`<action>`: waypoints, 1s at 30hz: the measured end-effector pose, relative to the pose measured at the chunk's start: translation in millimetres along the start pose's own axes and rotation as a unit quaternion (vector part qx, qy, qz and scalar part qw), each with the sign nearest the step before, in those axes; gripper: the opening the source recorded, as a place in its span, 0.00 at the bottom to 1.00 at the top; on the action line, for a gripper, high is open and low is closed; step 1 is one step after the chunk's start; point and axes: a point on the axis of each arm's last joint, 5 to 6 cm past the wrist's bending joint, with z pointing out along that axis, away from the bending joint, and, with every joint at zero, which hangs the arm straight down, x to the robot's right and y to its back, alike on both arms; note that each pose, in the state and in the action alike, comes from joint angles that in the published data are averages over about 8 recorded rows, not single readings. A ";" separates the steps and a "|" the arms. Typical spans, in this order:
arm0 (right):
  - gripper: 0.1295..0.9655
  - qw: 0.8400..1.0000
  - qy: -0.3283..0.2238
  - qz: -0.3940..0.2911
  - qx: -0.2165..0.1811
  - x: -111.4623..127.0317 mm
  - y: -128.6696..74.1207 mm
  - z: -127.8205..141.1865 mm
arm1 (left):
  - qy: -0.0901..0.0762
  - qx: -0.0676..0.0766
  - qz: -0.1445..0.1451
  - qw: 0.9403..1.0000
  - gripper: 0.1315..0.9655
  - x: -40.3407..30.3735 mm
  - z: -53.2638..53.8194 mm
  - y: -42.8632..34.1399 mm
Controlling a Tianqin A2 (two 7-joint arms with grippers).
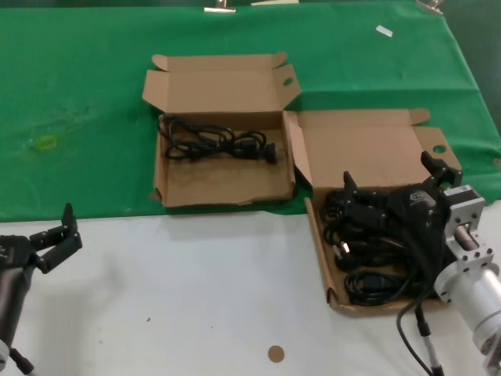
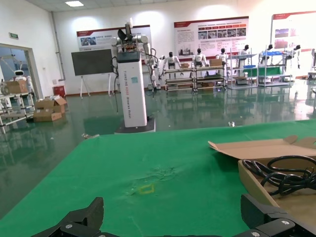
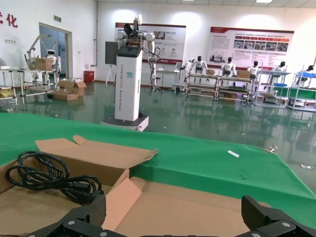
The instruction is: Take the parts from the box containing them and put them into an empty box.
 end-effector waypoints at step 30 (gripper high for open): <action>1.00 1.000 0.000 0.000 0.000 0.0 0.0 0.0 | 0.000 0.000 0.000 1.000 1.00 0.0 0.0 0.0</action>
